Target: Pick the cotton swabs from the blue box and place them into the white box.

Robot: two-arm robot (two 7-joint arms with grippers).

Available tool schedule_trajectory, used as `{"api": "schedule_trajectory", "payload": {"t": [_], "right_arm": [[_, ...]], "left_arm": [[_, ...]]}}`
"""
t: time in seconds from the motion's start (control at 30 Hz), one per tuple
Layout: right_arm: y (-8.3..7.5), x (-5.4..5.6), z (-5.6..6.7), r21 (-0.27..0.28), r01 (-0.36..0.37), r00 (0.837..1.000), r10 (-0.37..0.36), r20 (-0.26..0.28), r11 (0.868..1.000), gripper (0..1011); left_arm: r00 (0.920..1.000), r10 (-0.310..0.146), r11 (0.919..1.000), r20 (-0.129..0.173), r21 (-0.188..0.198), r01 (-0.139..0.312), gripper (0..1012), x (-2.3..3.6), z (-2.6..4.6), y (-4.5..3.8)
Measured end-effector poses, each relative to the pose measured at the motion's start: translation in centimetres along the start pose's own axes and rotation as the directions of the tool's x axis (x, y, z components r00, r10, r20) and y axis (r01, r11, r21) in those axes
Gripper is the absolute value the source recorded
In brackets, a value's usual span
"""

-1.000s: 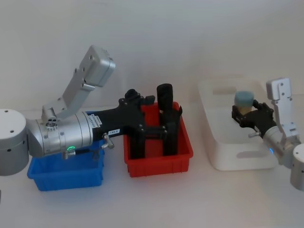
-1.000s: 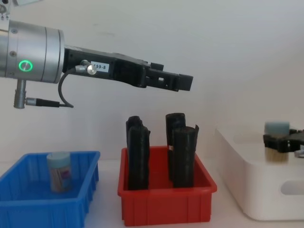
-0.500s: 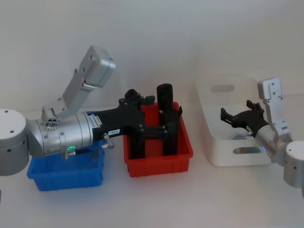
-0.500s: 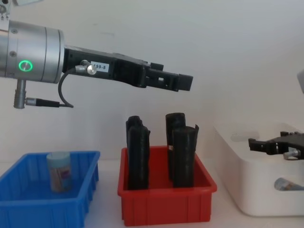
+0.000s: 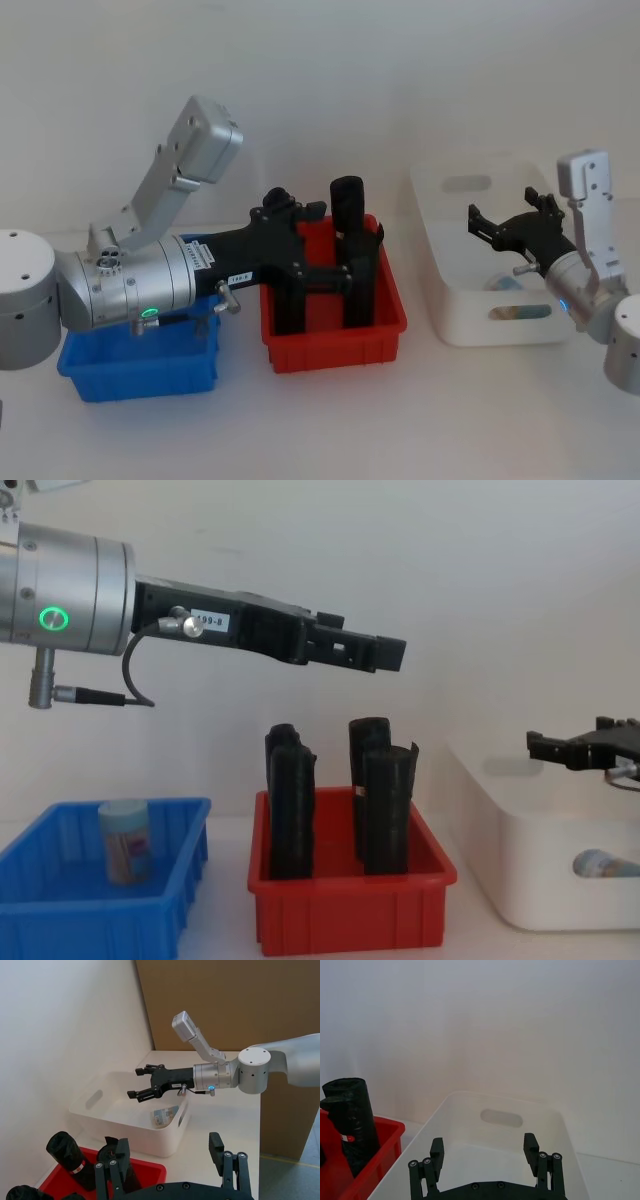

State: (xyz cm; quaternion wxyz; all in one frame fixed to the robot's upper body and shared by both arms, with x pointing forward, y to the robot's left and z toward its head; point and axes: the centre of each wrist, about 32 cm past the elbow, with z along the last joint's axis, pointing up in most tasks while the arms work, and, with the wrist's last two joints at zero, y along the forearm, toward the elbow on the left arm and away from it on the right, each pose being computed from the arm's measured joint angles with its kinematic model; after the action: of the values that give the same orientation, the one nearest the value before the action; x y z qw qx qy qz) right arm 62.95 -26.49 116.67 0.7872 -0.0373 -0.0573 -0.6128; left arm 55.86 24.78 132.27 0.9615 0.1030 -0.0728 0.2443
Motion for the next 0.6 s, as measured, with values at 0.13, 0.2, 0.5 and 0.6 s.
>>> {"api": "schedule_trajectory", "payload": {"t": [0.13, 0.2, 0.5, 0.6], "right_arm": [[-0.9, 0.0, 0.6, 0.033, 0.004, 1.0, -0.004, 0.0, 0.999, 1002], [-1.5, -0.1, 1.0, 0.052, 0.006, 1.0, -0.006, 0.001, 0.999, 1002], [-4.9, -0.4, 2.3, 0.141, 0.026, 1.0, -0.027, 0.004, 0.99, 1002], [-6.3, -0.6, 2.7, 0.171, 0.038, 0.999, -0.04, 0.007, 0.984, 1002]], "left_arm": [[1.0, 0.0, 1.0, 0.0, 0.0, 0.0, 1004, 0.0, 0.0, 0.0], [1.0, 0.0, 1.0, 0.0, 0.0, 0.0, 1004, 0.0, 0.0, 0.0], [1.0, 0.0, 1.0, 0.0, 0.0, 0.0, 1004, 0.0, 0.0, 0.0], [1.0, 0.0, 1.0, 0.0, 0.0, 0.0, 1004, 0.0, 0.0, 0.0]]}}
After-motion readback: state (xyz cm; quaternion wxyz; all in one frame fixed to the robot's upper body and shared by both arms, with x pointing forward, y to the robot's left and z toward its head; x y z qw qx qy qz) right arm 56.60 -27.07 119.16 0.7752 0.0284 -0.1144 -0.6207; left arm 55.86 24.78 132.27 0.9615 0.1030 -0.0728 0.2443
